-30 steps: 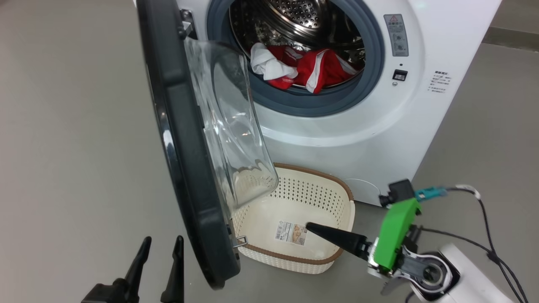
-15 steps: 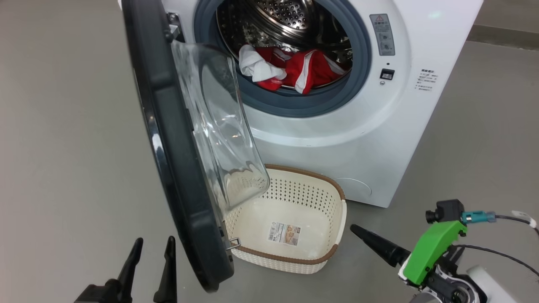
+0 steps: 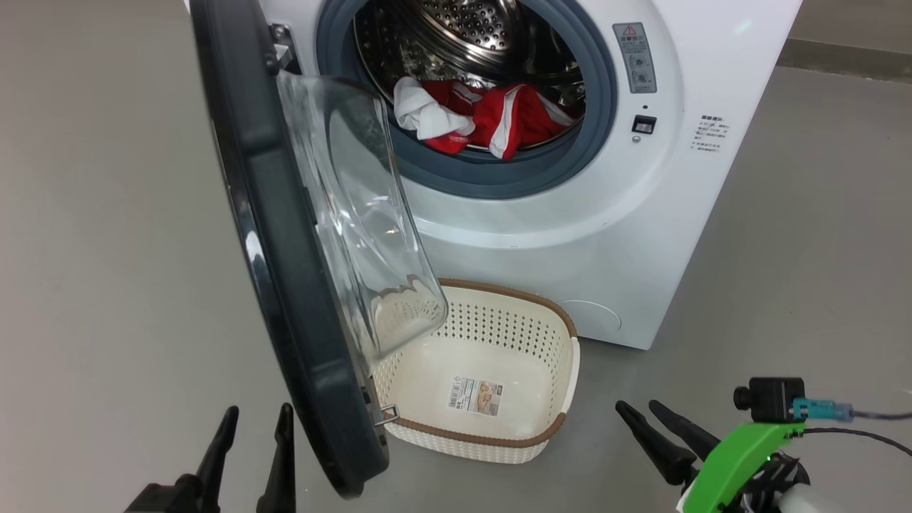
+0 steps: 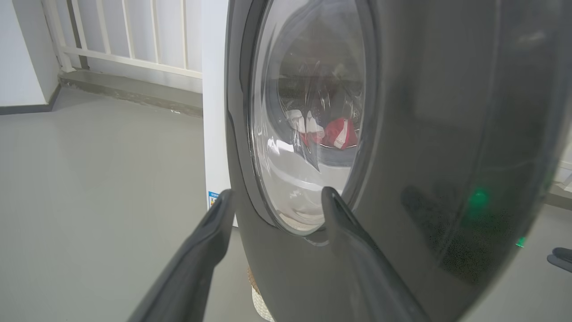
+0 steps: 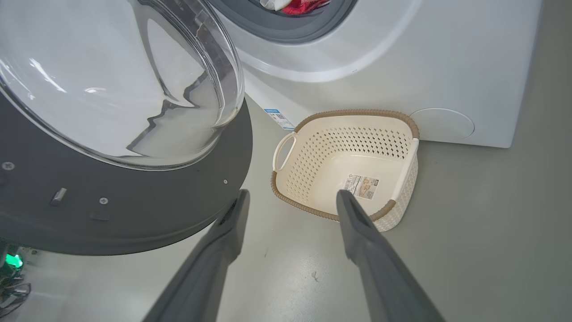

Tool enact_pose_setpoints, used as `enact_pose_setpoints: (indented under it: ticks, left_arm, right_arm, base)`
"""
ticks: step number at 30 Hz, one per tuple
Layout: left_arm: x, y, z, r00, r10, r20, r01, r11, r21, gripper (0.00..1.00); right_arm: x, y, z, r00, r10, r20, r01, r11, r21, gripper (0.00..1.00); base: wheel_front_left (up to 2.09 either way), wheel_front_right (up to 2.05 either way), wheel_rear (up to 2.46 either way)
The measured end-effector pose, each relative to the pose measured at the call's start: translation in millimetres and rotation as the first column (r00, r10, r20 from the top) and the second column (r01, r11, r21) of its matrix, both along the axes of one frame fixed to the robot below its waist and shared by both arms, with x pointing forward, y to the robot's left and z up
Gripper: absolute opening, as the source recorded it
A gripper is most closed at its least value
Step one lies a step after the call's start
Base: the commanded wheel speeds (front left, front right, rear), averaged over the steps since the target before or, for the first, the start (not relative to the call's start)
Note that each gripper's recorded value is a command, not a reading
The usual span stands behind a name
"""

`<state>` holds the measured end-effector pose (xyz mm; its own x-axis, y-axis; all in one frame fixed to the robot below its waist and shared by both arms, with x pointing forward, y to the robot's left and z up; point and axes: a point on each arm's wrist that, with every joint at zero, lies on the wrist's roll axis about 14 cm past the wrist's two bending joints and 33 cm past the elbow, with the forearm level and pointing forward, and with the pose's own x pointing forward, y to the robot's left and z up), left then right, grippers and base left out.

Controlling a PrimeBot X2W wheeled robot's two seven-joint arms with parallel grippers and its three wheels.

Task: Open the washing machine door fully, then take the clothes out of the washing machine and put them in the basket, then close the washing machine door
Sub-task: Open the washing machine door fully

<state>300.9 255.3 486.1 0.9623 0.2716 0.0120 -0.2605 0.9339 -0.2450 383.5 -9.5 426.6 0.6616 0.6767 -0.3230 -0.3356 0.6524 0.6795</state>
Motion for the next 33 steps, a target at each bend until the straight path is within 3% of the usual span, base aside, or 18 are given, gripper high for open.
enact_pose_setpoints:
  ticks: [14,21,27,33]
  left_arm:
    - [0,0,-4,1.000,0.000,-0.011,0.000,1.000,-0.003,1.00]
    - [1,0,-6,1.000,-0.001,-0.019,0.001,1.000,-0.003,1.00]
    - [1,0,-6,1.000,-0.001,-0.021,0.001,1.000,-0.002,1.00]
    - [1,0,-7,1.000,0.000,-0.024,0.000,1.000,-0.002,1.00]
  right_arm:
    - [17,-10,9,0.964,0.015,0.267,0.020,0.992,-0.126,1.00]
    - [37,-12,40,0.908,0.000,0.419,0.063,0.989,-0.137,1.00]
    - [39,-14,58,0.860,-0.027,0.509,0.108,0.986,-0.131,1.00]
    - [34,-15,51,0.853,-0.011,0.522,0.115,0.979,-0.166,1.00]
  base:
    - [0.00,0.00,0.00]
    - [0.00,0.00,0.00]
    - [0.00,0.00,0.00]
    - [0.00,0.00,0.00]
